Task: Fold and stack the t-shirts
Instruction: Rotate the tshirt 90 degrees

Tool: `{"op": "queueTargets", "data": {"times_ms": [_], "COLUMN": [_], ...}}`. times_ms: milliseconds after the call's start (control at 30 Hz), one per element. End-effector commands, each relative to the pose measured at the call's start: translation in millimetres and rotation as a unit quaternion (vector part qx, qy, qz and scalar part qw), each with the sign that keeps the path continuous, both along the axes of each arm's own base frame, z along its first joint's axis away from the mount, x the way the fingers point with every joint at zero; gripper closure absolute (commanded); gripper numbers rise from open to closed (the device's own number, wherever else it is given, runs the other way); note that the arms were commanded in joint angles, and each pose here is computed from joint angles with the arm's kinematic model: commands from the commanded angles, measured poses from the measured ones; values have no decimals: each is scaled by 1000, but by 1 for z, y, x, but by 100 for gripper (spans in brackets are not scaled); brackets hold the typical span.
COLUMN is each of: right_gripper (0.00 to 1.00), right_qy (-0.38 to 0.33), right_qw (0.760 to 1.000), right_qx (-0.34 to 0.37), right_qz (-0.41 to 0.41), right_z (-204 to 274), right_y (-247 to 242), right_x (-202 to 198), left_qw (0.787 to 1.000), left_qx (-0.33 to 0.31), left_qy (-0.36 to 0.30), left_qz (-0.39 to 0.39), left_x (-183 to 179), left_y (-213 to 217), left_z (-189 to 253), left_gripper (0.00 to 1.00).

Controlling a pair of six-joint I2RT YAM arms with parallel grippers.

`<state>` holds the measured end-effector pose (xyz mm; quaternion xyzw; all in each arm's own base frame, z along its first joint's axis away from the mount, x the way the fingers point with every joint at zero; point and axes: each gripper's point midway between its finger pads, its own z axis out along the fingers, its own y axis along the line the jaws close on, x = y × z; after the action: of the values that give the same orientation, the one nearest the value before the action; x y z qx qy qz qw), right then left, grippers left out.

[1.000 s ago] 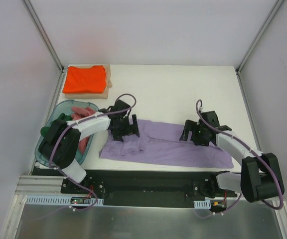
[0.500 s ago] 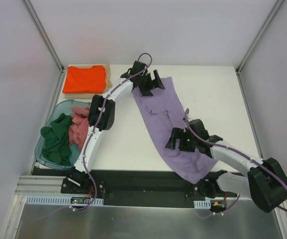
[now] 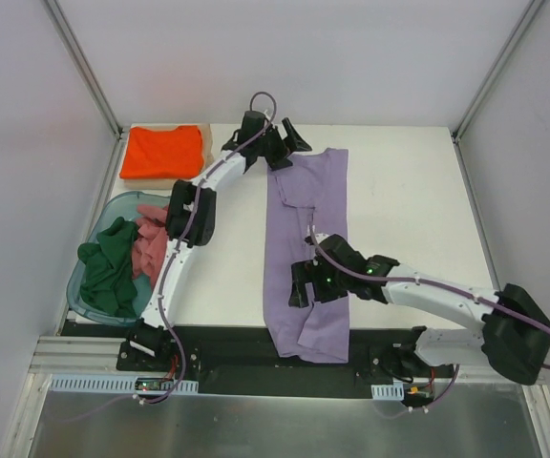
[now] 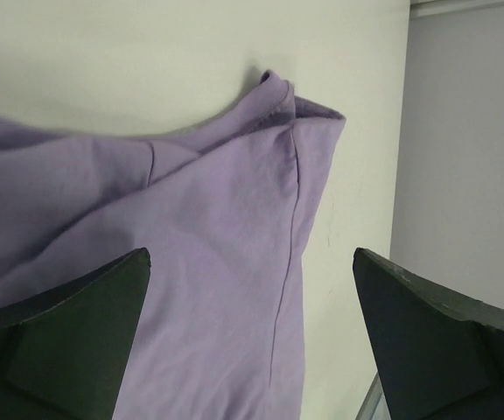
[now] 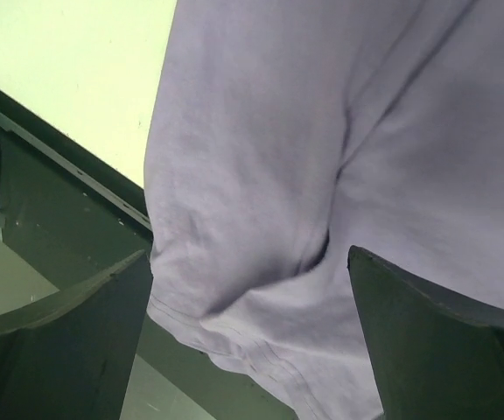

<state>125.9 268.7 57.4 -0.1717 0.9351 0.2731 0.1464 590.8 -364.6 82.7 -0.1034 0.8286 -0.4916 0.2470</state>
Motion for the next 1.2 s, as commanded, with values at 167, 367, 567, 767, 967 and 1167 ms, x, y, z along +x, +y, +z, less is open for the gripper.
{"op": "queueTargets", "data": {"times_ms": [167, 367, 567, 767, 967, 1167], "right_gripper": [4, 4, 4, 4, 4, 4], "right_qy": [-54, -51, -9, -8, -8, -40], "right_qw": [995, 994, 997, 996, 993, 994], "right_qx": [-49, -56, -21, -53, -69, -68], "right_qz": [-73, -83, -68, -77, -100, -81], "right_z": [18, 11, -4, -22, -24, -14], "right_y": [-48, -55, -44, -53, -63, -63], "right_x": [21, 20, 3, 9, 43, 93], "left_qw": [993, 984, 967, 955, 953, 965], "left_qx": [87, 126, 198, 233, 255, 223], "left_qy": [-76, -8, 59, 108, 119, 98], "left_qz": [-31, -129, -147, -150, -112, -96], "left_x": [-86, -194, -250, -245, -194, -133], "left_y": [41, 16, 8, 6, 16, 13], "left_z": [115, 55, -12, -57, -68, -60], "left_gripper": [1, 1, 1, 1, 1, 1]}}
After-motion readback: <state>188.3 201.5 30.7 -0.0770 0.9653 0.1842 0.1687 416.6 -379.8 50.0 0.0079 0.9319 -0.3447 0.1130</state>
